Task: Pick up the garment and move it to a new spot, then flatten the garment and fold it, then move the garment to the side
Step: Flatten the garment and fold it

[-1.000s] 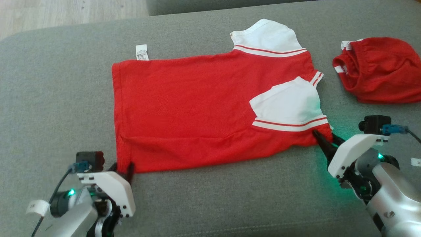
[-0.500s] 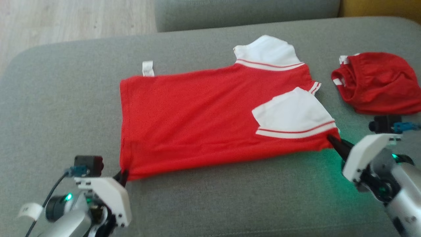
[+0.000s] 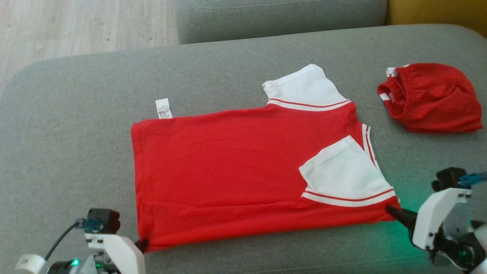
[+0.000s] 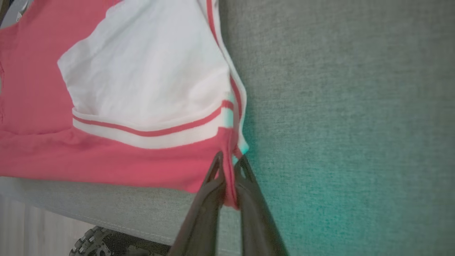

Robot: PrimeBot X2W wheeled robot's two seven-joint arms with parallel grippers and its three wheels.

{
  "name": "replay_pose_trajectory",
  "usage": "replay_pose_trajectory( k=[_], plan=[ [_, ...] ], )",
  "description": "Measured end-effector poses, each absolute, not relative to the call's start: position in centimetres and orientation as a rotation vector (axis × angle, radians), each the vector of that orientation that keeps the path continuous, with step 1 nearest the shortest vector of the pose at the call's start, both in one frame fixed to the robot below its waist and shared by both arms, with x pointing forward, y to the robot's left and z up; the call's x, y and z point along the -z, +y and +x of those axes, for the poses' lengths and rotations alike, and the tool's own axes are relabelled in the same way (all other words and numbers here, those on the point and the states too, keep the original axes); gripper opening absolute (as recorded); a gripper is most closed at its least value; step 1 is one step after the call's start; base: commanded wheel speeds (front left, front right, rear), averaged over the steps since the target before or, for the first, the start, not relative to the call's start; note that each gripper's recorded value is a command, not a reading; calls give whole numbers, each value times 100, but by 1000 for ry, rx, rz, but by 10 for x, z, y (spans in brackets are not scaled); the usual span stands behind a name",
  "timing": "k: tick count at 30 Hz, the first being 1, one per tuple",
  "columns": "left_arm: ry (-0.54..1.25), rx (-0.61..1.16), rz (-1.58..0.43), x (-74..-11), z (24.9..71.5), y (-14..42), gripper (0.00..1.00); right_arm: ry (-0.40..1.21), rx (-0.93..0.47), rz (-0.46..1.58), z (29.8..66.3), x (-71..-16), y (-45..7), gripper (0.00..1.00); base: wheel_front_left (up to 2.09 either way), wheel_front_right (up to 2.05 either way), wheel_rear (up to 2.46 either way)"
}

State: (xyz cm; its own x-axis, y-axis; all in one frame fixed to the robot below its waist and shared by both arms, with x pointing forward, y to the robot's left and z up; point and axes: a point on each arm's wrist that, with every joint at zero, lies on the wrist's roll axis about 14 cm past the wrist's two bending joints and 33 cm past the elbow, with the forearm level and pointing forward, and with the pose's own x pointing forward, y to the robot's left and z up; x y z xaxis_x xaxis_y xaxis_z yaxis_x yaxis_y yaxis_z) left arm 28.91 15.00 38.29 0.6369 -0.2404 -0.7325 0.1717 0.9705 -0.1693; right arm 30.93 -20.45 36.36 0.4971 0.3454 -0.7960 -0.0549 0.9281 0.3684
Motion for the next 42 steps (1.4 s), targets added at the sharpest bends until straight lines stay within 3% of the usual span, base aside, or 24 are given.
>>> replay_pose_trajectory(
  k=[1,2,3,4,11,17,22,32,42],
  plan=[
    [861,238,-91,-381,288,149,0,1020,-234,316,310,-364,-207,80,0,0,0],
    [874,241,-89,-380,287,149,29,1020,-225,316,310,-363,-209,100,0,0,0],
    [886,244,-87,-378,285,148,82,1019,-215,321,311,-362,-210,100,0,0,0],
    [895,246,-88,-376,284,147,100,1011,-204,326,312,-363,-211,100,0,0,0],
    [839,238,-48,-390,302,161,100,843,-203,322,345,-396,-211,100,0,0,0],
    [660,265,16,-441,377,170,100,578,-209,293,409,-456,-210,100,0,0,0],
    [693,318,56,-441,421,168,100,486,-251,238,473,-485,-193,100,0,0,0],
    [815,363,64,-406,475,160,100,580,-338,88,555,-454,-152,100,0,0,0],
    [872,361,71,-381,492,163,100,785,-345,-8,596,-395,-139,100,0,0,0]
  ],
)
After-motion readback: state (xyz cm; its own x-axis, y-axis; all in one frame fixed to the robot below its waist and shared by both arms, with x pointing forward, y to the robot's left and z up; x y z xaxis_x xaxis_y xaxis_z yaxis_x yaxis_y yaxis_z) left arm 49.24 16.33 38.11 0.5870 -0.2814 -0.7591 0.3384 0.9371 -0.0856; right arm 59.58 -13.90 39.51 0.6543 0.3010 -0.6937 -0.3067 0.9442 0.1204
